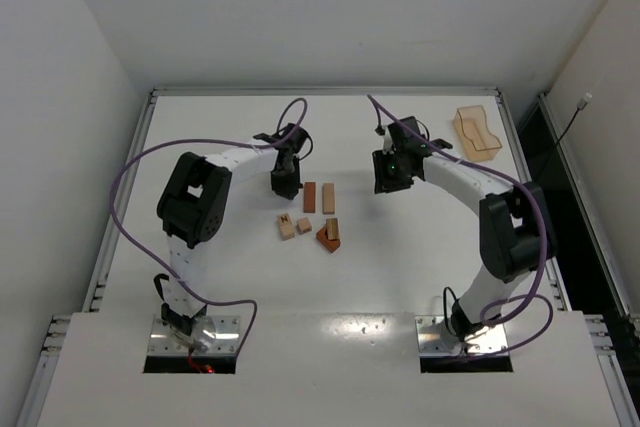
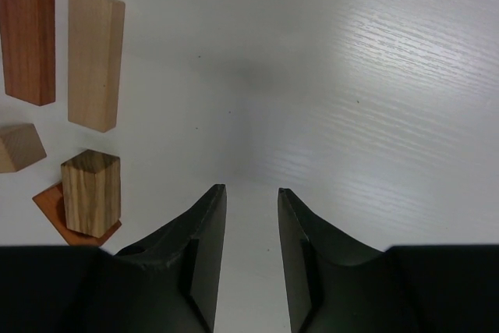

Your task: Build the wood block tower

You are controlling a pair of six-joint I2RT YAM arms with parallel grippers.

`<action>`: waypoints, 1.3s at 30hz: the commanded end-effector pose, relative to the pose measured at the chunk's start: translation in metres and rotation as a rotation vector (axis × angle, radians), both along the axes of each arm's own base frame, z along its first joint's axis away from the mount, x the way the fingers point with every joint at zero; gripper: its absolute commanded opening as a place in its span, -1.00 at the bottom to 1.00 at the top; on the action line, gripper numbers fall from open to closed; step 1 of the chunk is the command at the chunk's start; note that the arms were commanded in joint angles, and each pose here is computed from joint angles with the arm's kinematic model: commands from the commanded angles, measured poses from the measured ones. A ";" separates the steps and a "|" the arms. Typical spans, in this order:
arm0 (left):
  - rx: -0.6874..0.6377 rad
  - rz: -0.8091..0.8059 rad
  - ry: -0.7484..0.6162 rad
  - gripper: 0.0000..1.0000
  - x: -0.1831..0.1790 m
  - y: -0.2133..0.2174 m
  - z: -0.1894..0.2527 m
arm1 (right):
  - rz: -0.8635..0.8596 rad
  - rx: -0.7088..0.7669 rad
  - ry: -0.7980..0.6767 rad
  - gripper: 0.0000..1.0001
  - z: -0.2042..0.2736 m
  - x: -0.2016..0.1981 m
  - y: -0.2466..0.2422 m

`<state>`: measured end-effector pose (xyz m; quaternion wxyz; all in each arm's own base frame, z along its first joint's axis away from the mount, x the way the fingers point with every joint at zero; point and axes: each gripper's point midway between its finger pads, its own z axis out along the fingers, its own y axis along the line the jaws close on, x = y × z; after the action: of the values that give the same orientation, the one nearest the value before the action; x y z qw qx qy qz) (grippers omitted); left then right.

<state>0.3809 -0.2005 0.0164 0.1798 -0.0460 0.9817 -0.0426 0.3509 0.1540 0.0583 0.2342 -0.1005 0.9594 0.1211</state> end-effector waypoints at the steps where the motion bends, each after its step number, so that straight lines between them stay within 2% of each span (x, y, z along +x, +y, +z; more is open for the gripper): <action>1: -0.002 0.000 0.001 -0.88 0.006 0.001 -0.002 | -0.036 -0.001 -0.074 -0.39 0.022 0.014 -0.002; 9: -0.023 0.009 0.019 -0.71 0.008 -0.005 -0.008 | -0.042 0.000 -0.098 -0.37 0.030 0.013 -0.004; 24: -0.048 -0.039 0.033 -0.69 -0.006 -0.027 -0.012 | -0.042 -0.003 -0.090 -0.35 0.027 0.013 -0.004; 27: -0.048 -0.048 0.033 -0.60 -0.008 -0.030 -0.012 | -0.042 -0.003 -0.090 -0.35 0.027 0.013 -0.004; 39: -0.048 -0.067 0.034 -0.50 -0.010 -0.038 -0.013 | -0.051 0.003 -0.107 -0.35 0.031 0.017 -0.007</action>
<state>0.3751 -0.2286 0.0125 0.1719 -0.0234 0.9826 -0.0669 0.3554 0.1463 0.0674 0.2517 -0.0900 0.9579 0.1049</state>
